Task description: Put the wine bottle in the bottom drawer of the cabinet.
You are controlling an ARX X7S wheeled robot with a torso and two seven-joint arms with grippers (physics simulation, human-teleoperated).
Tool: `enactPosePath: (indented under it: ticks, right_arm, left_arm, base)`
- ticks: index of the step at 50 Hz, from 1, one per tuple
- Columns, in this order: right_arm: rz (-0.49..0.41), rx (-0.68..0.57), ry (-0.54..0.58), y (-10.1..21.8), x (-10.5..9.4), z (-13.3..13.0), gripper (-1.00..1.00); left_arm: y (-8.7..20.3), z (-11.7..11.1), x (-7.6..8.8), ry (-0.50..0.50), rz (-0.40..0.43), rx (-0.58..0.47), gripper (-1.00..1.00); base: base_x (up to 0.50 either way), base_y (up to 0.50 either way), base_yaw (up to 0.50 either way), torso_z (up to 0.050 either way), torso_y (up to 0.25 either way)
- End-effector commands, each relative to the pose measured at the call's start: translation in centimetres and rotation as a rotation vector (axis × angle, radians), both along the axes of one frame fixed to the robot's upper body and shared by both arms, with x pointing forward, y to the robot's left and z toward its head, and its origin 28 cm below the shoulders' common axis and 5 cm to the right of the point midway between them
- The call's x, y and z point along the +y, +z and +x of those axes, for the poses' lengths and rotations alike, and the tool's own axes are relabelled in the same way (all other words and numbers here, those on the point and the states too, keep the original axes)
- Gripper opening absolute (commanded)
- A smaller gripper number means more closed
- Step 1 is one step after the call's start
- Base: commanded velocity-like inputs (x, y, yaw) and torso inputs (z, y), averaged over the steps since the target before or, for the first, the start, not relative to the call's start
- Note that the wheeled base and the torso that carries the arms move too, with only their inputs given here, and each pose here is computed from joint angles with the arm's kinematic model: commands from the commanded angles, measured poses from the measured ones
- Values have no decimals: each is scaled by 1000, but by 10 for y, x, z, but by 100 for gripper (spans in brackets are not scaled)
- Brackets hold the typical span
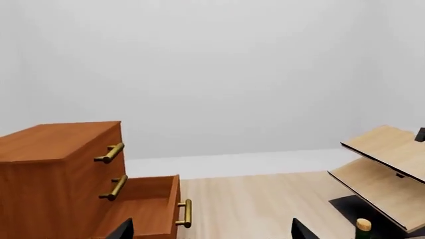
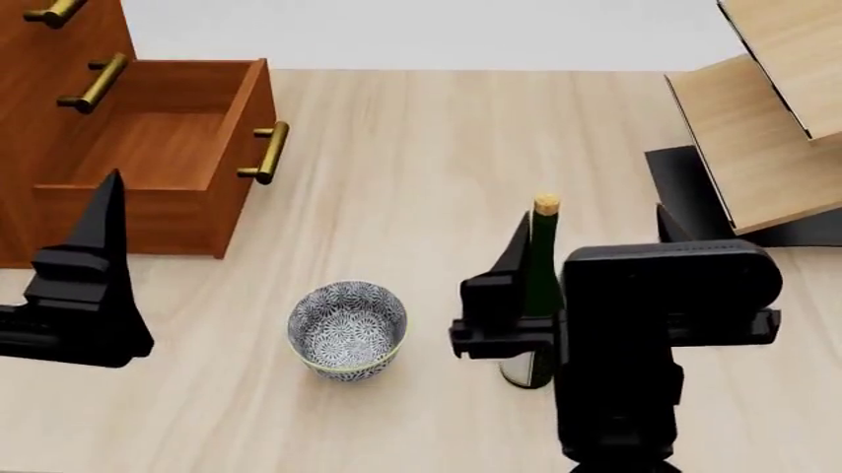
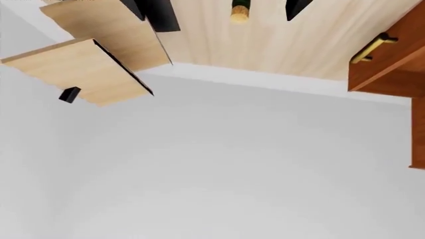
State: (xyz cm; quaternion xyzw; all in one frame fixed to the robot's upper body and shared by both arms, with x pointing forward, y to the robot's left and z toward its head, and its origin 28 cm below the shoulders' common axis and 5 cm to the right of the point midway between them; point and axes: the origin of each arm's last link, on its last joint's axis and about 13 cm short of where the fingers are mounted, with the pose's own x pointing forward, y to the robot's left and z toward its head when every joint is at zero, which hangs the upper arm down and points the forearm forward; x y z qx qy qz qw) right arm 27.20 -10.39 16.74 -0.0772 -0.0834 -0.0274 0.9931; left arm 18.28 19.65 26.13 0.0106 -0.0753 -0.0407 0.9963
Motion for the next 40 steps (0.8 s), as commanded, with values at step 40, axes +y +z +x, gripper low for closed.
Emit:
enactPosePath:
  ticks: [40]
  right_arm:
    - [-84,-54,-7,4,-1,1,100]
  left_arm:
    - [20,-14,156,625,-716,-464,100]
  base:
    - [0,0,0,0,0]
